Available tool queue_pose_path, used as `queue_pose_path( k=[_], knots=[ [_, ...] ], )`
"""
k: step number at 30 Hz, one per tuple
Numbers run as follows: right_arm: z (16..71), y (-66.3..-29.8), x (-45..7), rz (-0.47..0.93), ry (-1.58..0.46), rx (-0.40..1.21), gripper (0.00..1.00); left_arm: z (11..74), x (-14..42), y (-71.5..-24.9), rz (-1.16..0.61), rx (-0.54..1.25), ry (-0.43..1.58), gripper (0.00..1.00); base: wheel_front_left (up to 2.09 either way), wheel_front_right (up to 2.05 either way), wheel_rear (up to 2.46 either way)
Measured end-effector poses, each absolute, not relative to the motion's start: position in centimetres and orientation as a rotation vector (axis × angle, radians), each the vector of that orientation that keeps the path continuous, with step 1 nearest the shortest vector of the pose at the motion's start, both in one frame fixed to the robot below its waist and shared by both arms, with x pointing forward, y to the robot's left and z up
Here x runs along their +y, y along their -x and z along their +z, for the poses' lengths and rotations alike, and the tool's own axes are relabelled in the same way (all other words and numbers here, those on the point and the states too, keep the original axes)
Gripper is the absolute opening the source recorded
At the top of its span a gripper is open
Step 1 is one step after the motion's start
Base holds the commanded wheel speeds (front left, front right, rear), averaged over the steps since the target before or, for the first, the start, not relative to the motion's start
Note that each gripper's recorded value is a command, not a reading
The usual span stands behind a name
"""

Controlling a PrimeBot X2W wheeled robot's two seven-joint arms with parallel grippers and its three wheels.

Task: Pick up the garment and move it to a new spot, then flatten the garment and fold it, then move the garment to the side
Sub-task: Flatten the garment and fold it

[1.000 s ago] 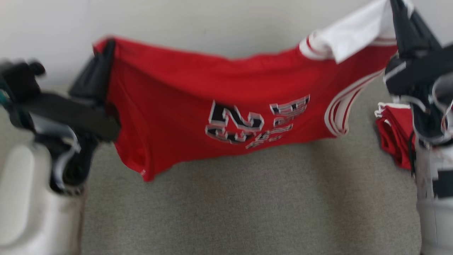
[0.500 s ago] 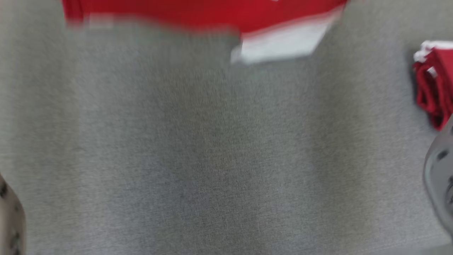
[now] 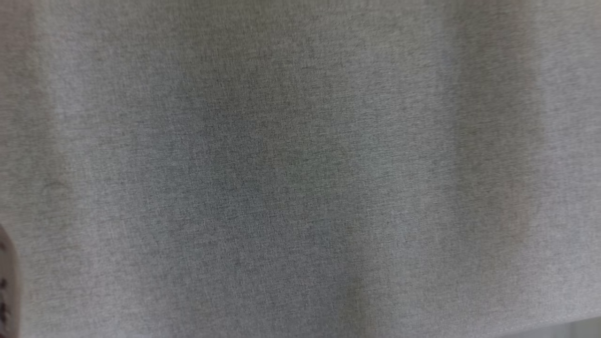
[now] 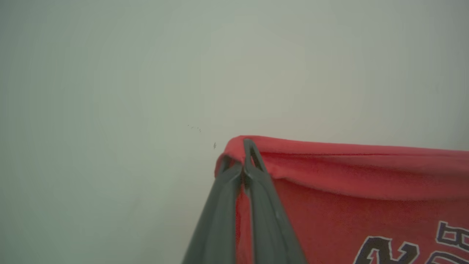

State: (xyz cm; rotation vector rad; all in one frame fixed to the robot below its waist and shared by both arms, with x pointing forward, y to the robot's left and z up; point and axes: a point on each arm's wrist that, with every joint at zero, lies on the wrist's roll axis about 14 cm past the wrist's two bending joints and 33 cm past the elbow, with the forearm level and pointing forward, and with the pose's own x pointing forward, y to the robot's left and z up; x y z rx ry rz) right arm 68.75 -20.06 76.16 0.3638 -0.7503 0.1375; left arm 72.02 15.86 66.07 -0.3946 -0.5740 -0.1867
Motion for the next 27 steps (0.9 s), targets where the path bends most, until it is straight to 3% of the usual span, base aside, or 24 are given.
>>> queue_pose_path(
  k=[5, 10, 14, 18, 19, 21, 27],
  knots=[
    [67.8, -70.3, -18.3, 0.186, -0.329, -0.535, 0.00, 57.8, 16.1, -72.4, -0.146, -0.403, 0.423, 0.00, 0.00, 0.00, 0.00],
    [62.0, -68.2, -17.2, 0.251, -0.298, -0.353, 0.00, 53.6, 15.8, -70.3, -0.147, -0.293, 0.430, 0.00, 0.00, 0.00, 0.00],
    [58.0, -64.7, -17.0, 0.291, -0.327, -0.204, 0.00, 51.1, 15.6, -67.1, -0.155, -0.218, 0.422, 0.00, 0.00, 0.00, 0.00],
    [52.6, -58.4, -19.0, 0.277, -0.267, 0.047, 0.00, 48.8, 14.6, -62.0, -0.185, -0.126, 0.428, 0.00, 0.00, 0.00, 0.00],
    [52.6, -58.4, -19.0, 0.277, -0.267, 0.047, 0.00, 48.8, 14.6, -62.0, -0.185, -0.126, 0.428, 0.00, 0.00, 0.00, 0.00],
    [50.6, -54.0, -20.3, 0.239, -0.286, 0.171, 0.00, 47.2, 14.0, -58.7, -0.200, -0.059, 0.428, 0.00, 0.00, 0.00, 0.00],
    [48.4, -46.8, -21.2, 0.178, -0.234, 0.361, 0.00, 46.7, 14.0, -54.3, -0.198, -0.006, 0.424, 0.00, 0.00, 0.00, 0.00]
  ],
)
